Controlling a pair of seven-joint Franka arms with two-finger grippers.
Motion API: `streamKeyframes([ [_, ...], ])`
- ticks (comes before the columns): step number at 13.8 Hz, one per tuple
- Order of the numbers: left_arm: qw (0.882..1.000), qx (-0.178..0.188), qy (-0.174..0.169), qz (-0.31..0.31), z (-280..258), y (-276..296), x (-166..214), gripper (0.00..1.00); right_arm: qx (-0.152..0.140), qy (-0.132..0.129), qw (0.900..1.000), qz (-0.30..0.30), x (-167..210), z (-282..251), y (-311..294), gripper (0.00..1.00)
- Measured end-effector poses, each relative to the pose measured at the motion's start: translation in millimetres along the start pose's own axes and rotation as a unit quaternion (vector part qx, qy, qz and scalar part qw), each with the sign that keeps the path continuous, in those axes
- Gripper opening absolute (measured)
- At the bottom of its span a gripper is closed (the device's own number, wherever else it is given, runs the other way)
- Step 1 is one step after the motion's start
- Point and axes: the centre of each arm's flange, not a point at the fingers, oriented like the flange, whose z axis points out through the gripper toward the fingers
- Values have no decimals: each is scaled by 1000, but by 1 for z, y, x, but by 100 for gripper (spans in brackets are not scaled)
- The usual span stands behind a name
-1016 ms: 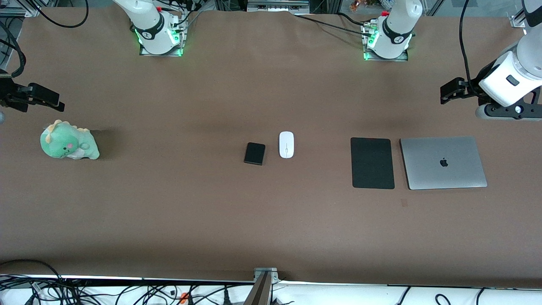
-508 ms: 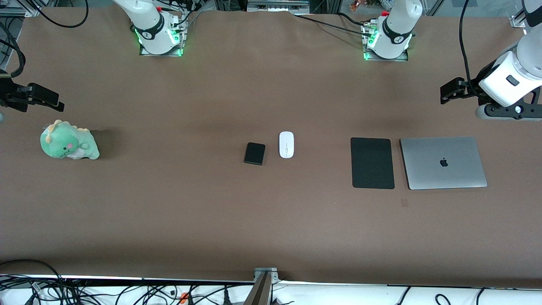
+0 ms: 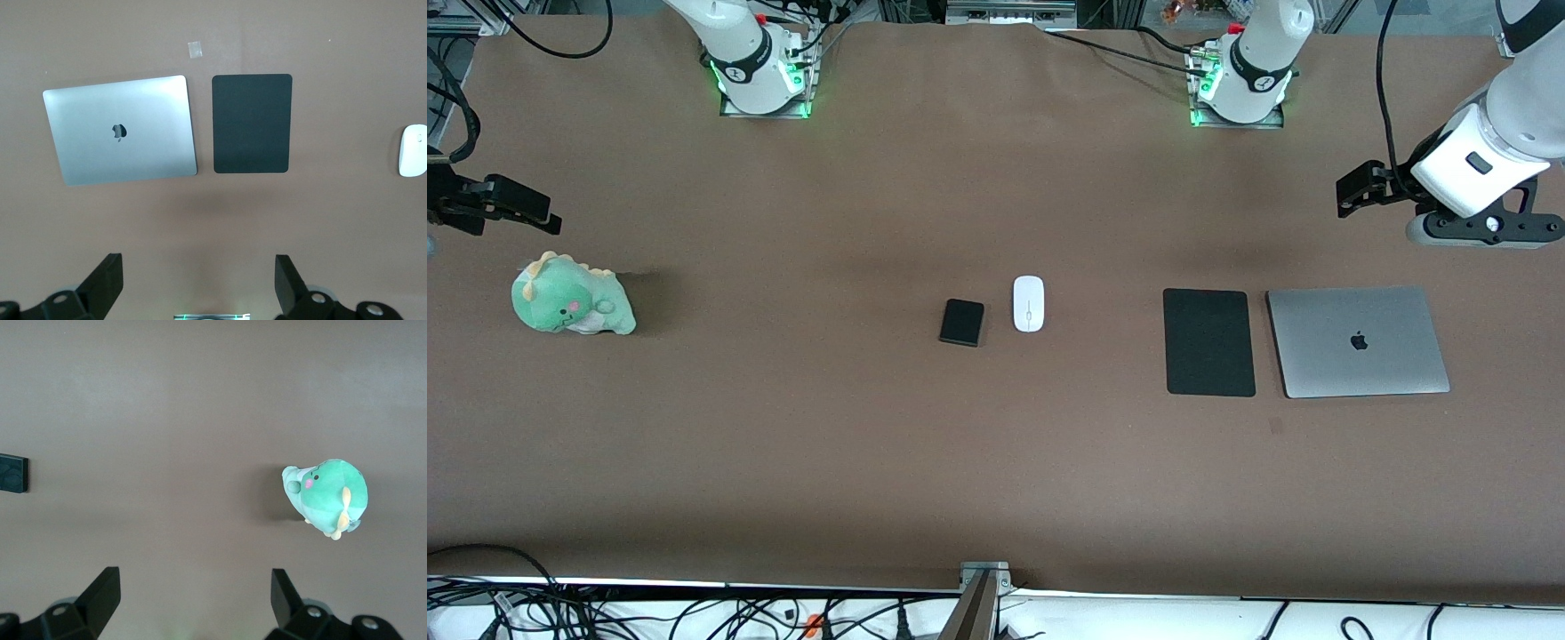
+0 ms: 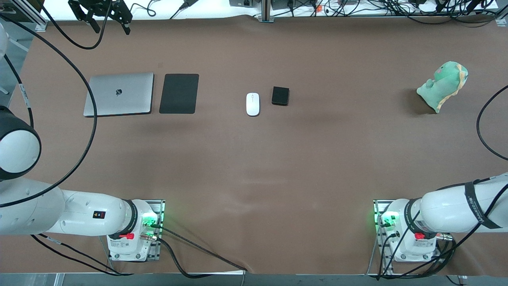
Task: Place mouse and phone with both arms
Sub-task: 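Reach the left gripper down to the white mouse and grasp it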
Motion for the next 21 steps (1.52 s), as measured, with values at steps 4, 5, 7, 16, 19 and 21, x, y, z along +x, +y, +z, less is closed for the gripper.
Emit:
streamKeyframes([
  [4, 998, -44, -11, 35, 18, 54, 7, 100, 0, 0, 1000, 1, 0, 0, 1, 100],
  [5, 998, -45, -11, 31, 32, 74, 14, 100, 0, 0, 1000, 0, 0, 0, 0, 100],
  [7, 999, -48, -17, 0, 66, 124, 29, 100, 0, -1, 1000, 0, 0, 0, 0, 100],
  [16, 996, -63, 10, -56, 234, 324, 51, 100, 0, -9, 1000, 0, 1, 5, 0, 100],
  [19, 997, -56, 9, -44, 278, 355, 44, 100, 1, -16, 1000, -2, 2, 11, -3, 100],
  [21, 998, -58, 9, -37, 302, 364, 45, 100, 0, -22, 1000, -5, 5, 17, -10, 100],
])
